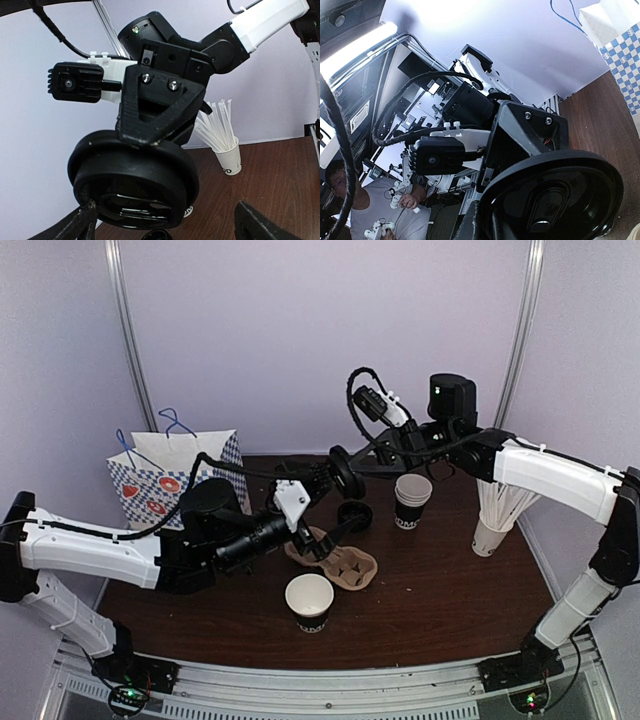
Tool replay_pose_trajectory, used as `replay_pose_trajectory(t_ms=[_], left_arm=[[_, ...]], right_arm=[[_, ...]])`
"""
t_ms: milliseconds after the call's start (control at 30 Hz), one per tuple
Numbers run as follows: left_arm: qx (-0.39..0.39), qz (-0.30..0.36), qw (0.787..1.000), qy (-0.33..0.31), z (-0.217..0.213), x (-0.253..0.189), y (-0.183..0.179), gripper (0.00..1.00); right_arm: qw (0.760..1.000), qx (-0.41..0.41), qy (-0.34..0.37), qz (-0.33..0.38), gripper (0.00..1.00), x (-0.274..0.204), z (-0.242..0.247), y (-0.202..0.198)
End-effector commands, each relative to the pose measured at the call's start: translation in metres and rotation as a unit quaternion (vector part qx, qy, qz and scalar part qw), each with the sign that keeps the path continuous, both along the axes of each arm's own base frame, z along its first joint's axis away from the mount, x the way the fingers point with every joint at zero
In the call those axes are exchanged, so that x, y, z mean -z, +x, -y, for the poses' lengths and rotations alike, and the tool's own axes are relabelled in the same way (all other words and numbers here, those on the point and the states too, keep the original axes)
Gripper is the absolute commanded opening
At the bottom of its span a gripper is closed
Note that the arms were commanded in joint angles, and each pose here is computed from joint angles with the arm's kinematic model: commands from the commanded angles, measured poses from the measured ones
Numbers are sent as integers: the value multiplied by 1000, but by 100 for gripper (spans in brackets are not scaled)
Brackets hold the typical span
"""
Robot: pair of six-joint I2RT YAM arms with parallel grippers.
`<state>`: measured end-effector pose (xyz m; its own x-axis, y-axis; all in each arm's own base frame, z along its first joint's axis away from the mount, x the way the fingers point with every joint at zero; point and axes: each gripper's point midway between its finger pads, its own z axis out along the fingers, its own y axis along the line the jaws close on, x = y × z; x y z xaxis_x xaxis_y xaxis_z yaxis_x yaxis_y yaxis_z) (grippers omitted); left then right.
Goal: Pack the takeout coffee
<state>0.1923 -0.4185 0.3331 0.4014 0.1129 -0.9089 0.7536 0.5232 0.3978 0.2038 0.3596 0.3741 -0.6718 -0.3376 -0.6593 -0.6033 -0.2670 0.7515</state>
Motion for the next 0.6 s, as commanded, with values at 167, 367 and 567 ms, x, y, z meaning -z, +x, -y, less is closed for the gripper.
replay_pose_trajectory(t_ms=[167, 367, 567], left_arm=[[-34, 27, 997, -57, -9, -35, 9, 94], [-39, 20, 997, -63, -21, -39, 7, 94], [-30, 13, 998, -63, -15, -41, 10, 98]], right_arm=[[999, -23, 20, 19, 8, -13, 3, -14], [999, -27, 20, 19, 8, -12, 3, -17], [999, -37, 19, 16, 8, -11, 2, -22]])
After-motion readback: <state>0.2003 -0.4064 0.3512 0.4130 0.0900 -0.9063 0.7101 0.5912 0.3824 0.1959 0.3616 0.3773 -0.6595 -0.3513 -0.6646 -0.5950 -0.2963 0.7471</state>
